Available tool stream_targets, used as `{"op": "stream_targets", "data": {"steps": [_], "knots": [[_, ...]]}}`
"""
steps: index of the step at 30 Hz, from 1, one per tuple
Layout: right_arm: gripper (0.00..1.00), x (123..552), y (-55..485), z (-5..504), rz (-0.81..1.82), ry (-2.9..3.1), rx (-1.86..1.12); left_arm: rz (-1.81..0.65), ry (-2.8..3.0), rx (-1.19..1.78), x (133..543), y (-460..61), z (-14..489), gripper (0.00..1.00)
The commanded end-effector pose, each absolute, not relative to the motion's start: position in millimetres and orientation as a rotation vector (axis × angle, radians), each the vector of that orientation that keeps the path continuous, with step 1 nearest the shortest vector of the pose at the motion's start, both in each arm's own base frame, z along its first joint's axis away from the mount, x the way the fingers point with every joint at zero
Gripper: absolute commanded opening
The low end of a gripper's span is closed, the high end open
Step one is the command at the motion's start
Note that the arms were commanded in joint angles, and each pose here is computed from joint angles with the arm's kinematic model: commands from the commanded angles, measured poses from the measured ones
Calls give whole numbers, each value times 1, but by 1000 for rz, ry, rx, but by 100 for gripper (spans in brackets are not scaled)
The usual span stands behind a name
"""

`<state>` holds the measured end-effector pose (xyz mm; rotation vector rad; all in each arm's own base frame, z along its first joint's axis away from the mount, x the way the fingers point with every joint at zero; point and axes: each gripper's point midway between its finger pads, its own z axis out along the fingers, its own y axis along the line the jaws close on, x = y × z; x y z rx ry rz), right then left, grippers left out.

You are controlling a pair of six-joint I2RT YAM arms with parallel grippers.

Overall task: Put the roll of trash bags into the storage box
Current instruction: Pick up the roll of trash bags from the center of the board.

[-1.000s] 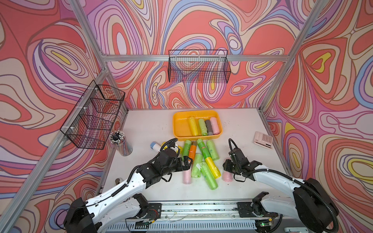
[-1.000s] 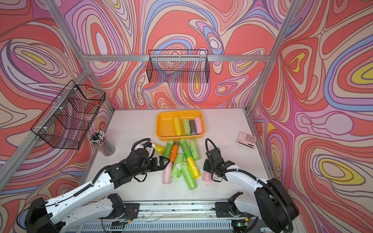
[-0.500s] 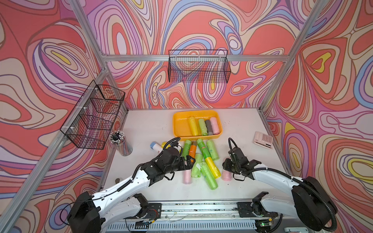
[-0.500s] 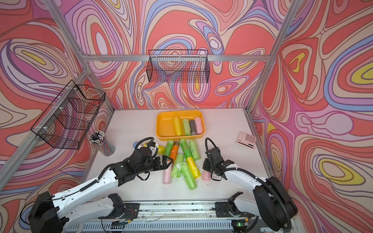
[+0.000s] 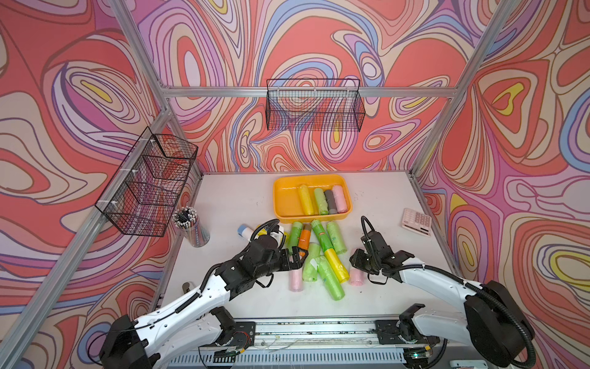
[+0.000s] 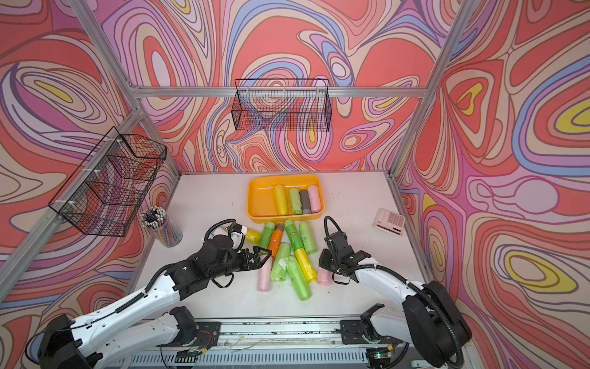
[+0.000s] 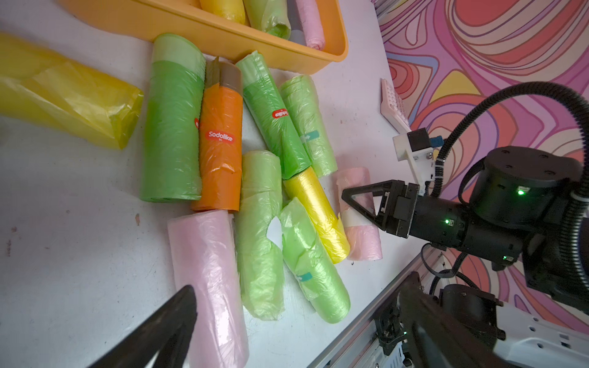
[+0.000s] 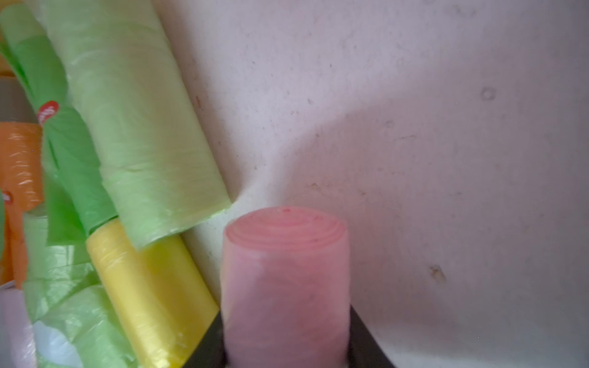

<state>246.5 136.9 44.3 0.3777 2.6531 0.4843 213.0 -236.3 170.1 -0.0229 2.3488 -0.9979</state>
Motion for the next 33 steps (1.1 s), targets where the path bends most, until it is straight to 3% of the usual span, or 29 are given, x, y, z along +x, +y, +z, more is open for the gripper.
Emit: {"op": "stream_targets", "data": {"steps": [1, 20, 33], "knots": [[26, 255, 146, 71, 547, 2603, 327, -1024, 2325, 28, 208, -238, 176, 100], [22, 264, 165, 114, 676, 2550, 246, -1080, 2332, -42, 196, -230, 173, 100], [15, 274, 187, 148, 838, 2490, 240, -941, 2275, -91, 188, -188, 193, 100]]}}
